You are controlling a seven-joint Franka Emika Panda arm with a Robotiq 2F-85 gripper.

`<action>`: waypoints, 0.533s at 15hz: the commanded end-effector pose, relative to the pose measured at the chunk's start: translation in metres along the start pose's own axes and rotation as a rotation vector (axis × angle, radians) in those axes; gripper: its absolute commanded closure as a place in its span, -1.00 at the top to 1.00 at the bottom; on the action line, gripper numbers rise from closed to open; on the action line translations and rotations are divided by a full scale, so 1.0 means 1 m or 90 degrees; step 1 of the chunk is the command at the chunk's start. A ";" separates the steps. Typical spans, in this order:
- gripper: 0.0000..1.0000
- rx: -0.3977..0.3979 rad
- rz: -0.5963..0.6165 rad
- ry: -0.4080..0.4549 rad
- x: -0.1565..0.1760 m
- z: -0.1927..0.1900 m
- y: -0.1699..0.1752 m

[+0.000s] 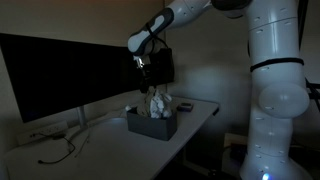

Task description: Remove the clothing from the grey box and place them on the desk.

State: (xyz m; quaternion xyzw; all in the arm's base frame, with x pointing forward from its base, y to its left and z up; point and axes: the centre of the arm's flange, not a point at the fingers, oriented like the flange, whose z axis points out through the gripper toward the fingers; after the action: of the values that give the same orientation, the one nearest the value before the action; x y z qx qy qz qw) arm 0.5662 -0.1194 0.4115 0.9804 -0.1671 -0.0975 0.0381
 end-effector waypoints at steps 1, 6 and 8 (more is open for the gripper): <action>-0.75 0.019 -0.014 -0.004 0.014 -0.070 -0.001; -0.75 0.020 0.006 0.033 0.005 -0.167 -0.001; -0.75 0.025 0.011 0.049 -0.002 -0.198 -0.002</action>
State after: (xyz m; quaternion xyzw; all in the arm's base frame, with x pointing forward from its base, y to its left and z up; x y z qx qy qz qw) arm 0.5897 -0.1110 0.5584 0.9827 -0.1689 -0.0660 0.0376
